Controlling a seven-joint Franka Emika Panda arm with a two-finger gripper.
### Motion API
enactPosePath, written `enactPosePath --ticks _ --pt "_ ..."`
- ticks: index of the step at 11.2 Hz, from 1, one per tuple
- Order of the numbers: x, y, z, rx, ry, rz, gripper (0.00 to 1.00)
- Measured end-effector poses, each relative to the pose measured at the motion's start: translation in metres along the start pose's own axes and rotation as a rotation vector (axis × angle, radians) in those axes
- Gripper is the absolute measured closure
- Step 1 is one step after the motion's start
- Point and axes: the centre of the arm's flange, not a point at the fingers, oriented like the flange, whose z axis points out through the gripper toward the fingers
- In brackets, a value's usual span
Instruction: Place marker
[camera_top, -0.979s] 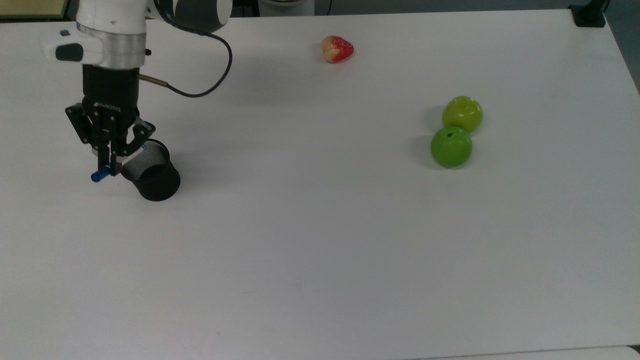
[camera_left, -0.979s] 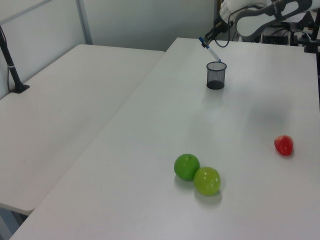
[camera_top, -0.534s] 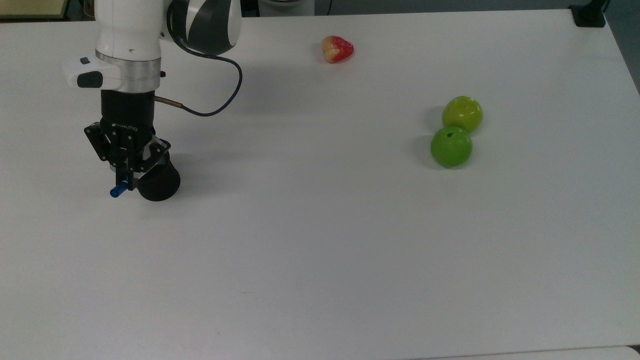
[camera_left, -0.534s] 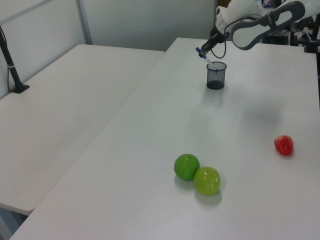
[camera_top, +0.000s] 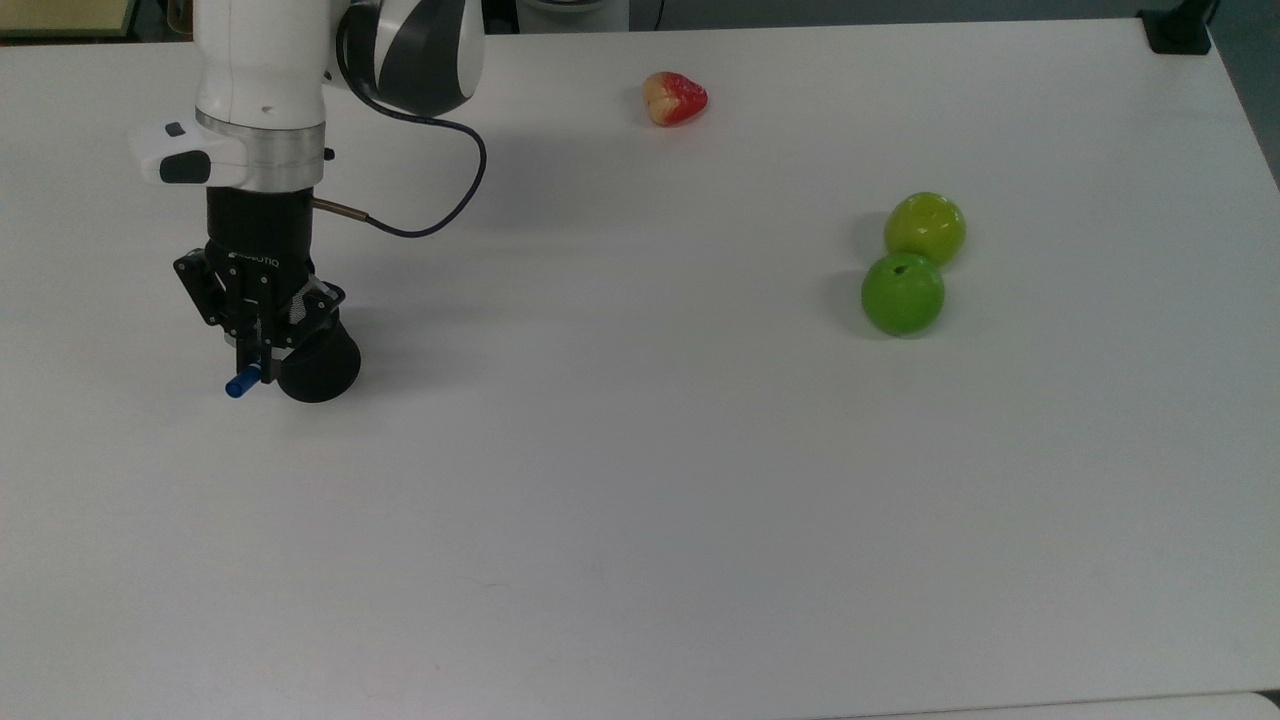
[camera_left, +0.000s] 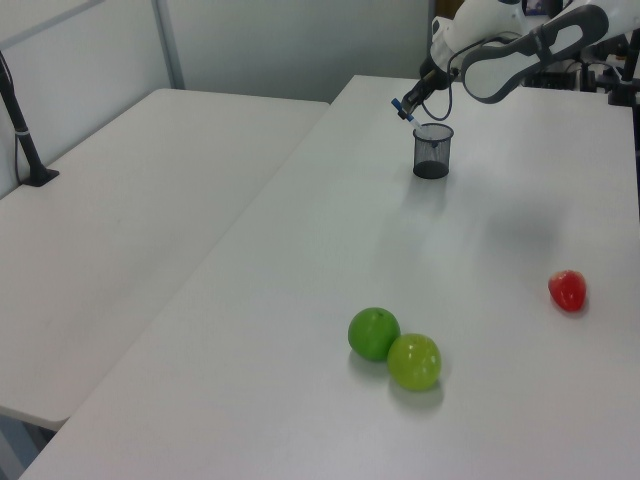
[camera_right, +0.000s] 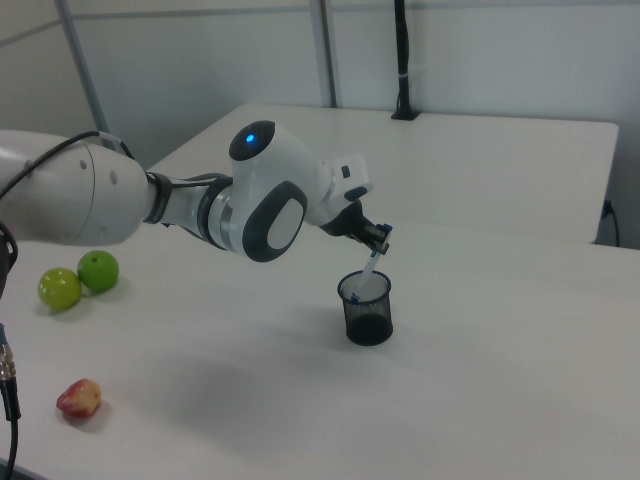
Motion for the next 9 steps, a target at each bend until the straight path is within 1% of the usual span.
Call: enactPosePath --ticks 1,2,3,4,5,7,8,9 --pt "-0.0012 0.0000 0.0008 0.000 -0.003 0.000 0.79" --pt "-0.0030 -0.0002 0.0019 0.000 -0.007 0.000 0.68" --pt "-0.0039 -0.0004 0.0025 0.000 -0.009 0.000 0.67" --pt "-0.0045 -0.0004 0.0029 0.000 -0.010 0.000 0.60" --pt "-0.0054 -0.0009 0.0035 0.001 -0.012 0.000 0.47" --pt "-0.0067 -0.0032 0.0042 0.003 -0.015 -0.003 0.16" --pt "-0.0067 -0.0043 0.0042 0.004 -0.015 -0.004 0.04" --pt "-0.0066 -0.0052 0.0041 0.005 -0.015 -0.004 0.00"
